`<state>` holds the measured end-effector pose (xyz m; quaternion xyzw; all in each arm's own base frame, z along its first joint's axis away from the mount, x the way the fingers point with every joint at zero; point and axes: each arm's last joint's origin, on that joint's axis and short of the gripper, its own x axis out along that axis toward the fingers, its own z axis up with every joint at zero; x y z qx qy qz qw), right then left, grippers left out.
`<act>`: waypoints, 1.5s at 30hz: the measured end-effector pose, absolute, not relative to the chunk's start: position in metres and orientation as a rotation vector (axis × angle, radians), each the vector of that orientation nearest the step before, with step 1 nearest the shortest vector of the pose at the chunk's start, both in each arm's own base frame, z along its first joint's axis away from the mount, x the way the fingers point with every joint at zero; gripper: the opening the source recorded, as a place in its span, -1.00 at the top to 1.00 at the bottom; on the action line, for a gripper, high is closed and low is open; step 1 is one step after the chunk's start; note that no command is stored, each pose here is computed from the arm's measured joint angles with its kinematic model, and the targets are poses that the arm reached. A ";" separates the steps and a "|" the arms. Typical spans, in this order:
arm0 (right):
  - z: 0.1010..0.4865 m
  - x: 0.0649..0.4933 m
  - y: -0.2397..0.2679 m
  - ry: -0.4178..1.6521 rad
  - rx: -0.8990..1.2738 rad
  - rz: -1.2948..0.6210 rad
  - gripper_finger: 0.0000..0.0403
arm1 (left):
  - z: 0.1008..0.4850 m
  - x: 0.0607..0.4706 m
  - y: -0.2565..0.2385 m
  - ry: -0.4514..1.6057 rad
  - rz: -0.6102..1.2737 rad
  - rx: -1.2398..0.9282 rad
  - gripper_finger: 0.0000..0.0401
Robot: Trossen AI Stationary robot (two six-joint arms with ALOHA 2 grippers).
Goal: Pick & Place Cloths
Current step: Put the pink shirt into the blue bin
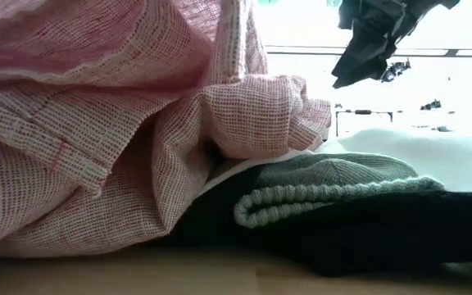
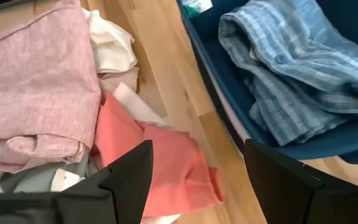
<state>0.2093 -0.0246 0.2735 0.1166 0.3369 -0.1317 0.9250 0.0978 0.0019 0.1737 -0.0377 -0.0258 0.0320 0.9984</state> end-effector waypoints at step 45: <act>0.271 0.212 0.009 0.688 0.244 -0.258 -0.20 | 0.266 0.204 0.002 0.829 0.061 0.052 0.15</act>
